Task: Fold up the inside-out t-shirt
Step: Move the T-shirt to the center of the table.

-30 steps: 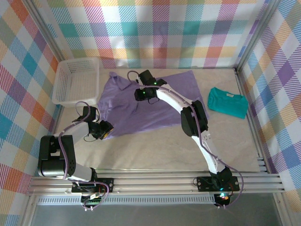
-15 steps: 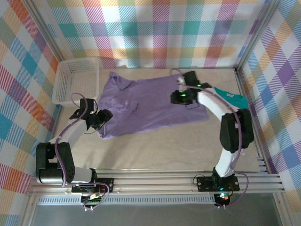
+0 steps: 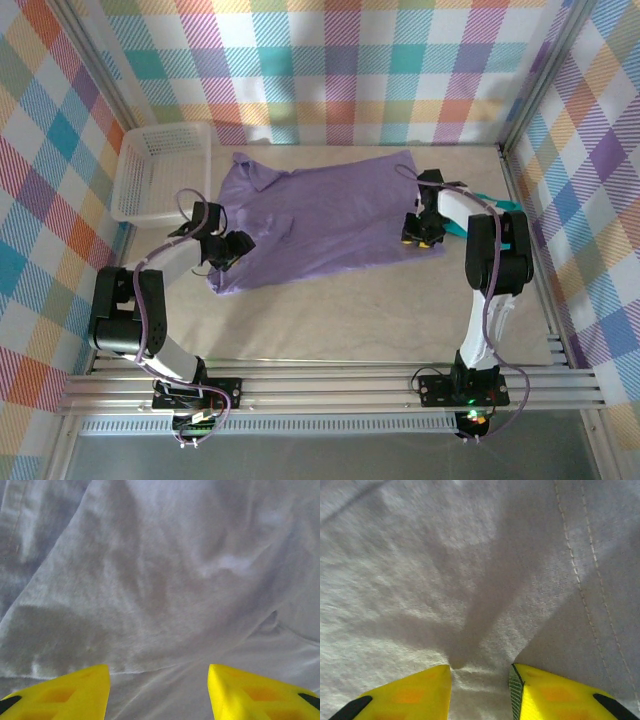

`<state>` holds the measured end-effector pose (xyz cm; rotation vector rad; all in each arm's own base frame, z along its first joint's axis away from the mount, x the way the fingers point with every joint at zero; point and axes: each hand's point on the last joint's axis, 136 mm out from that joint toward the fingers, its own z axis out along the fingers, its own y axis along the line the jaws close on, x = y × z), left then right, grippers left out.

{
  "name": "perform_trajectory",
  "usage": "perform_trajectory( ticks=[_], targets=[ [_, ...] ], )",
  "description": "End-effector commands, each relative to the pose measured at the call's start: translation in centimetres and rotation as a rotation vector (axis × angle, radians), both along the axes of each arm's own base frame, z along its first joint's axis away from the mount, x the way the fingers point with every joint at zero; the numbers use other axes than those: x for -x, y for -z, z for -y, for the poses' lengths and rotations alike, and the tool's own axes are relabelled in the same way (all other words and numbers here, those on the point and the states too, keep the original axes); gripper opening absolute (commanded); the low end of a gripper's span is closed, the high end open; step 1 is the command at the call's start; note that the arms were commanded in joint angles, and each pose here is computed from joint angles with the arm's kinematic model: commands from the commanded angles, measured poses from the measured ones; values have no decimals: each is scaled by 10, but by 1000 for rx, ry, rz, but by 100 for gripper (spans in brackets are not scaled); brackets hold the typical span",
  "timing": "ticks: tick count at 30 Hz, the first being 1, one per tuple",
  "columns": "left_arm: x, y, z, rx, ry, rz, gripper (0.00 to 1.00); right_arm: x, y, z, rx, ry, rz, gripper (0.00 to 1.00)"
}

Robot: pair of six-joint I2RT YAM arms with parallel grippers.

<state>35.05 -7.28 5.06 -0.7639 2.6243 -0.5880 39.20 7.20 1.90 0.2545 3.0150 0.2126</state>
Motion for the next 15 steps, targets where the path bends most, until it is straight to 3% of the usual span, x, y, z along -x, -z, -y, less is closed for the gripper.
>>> perform_trajectory(
  ticks=[1, 8, 13, 15],
  targets=[
    [28, 19, -5, -24, 1, -73, 54, 51, 12, 13, 54, 17, -155, 36],
    [102, 45, -6, 6, -13, -196, 54, 120, 9, 16, 24, 85, -220, 33],
    [144, 34, -5, 32, -50, -207, 55, 168, -2, 17, -9, 162, -212, 32],
    [142, 18, -4, 39, -56, -155, 55, 165, -16, 18, -15, 155, -142, 34]
  ],
)
